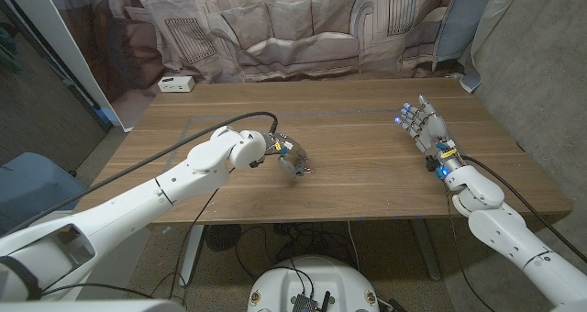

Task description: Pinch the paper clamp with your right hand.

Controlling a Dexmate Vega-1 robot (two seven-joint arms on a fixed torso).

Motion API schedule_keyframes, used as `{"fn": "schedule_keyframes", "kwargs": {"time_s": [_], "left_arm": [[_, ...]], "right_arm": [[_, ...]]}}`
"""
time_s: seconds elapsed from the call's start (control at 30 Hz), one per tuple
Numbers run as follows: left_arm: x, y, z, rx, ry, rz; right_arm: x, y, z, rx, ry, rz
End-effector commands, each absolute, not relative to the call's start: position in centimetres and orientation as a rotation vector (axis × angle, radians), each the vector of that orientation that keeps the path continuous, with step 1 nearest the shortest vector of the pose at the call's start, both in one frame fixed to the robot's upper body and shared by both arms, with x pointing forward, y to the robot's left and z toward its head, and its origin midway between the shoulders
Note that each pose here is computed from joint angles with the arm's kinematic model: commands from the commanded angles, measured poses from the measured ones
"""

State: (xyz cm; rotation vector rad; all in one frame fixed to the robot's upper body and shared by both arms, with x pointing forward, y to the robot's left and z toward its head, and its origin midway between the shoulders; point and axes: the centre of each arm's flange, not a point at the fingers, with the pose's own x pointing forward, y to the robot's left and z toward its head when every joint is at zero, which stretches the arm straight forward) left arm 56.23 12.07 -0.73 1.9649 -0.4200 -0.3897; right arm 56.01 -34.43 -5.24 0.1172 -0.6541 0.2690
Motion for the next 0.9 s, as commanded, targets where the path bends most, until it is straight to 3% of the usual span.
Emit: {"fn": "schedule_keyframes", "kwargs": {"time_s": [0.03, 0.9], "left_arm": [[56.69, 11.6, -1.14, 1.956, -0.426, -0.39], [56.59, 11.1, -2.04, 1.96, -0.461, -0.319]], "right_arm": [[56.38, -34.74, -5.8, 0.131, -0.639, 0.268], [56.89, -35.41, -6.59, 0.156, -0.626, 0.27]]}}
